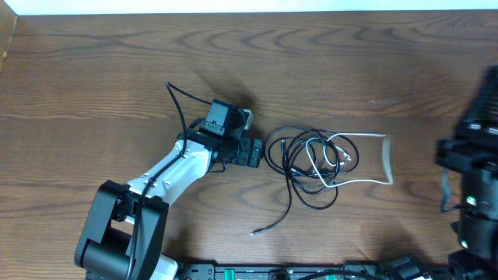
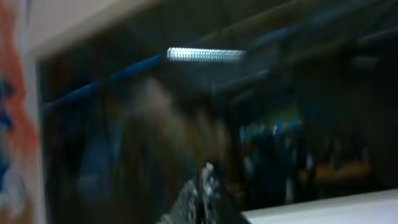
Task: Untangle cables
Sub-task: 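Pull the right gripper right, stretching the white cable out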
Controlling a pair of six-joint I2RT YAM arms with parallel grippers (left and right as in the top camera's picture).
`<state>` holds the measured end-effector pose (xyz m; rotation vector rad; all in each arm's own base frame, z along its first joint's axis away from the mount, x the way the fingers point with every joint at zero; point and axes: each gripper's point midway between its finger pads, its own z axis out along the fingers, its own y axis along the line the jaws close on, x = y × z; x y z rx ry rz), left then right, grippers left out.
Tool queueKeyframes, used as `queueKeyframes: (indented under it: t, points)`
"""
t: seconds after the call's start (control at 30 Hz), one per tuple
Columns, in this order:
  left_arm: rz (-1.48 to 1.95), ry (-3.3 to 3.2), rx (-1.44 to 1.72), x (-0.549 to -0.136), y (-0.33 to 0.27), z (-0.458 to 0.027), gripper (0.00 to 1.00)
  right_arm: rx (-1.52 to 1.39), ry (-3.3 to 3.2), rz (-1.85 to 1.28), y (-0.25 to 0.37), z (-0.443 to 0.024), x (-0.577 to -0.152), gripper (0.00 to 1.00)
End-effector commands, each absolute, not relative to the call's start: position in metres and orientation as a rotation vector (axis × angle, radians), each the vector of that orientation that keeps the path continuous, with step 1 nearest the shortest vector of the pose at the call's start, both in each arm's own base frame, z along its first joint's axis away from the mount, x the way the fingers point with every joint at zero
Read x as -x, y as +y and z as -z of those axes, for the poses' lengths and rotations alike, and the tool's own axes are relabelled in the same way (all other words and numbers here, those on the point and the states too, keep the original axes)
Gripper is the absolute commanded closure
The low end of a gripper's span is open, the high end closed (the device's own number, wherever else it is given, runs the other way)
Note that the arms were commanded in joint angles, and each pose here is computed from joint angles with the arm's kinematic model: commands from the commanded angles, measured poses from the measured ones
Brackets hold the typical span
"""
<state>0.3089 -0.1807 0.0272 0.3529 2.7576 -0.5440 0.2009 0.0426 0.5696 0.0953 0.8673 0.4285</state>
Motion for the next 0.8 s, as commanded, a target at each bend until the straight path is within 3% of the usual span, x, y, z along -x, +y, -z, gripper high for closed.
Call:
queueKeyframes:
  t: [0.0, 0.13, 0.23, 0.43, 0.77]
  points:
    - [0.524, 2.775, -0.357, -0.306, -0.178, -0.021, 0.07, -0.169, 0.829, -0.309, 0.02, -0.577, -0.194, 0.99]
    - [0.525, 2.775, -0.355, -0.306, -0.178, -0.021, 0.07, -0.142, 1.002, -0.267, 0.028, -0.544, -0.219, 0.99]
    - [0.526, 2.772, -0.355, -0.307, -0.179, -0.021, 0.07, -0.094, 1.27, -0.209, 0.039, -0.485, -0.247, 0.99]
    - [0.526, 2.772, -0.355, -0.307, -0.179, -0.021, 0.07, -0.119, 1.7, -0.263, 0.053, -0.379, -0.262, 0.71]
    - [0.528, 2.765, -0.356, -0.308, -0.179, -0.022, 0.07, -0.061, 2.258, -0.336, 0.089, -0.251, -0.265, 0.67]
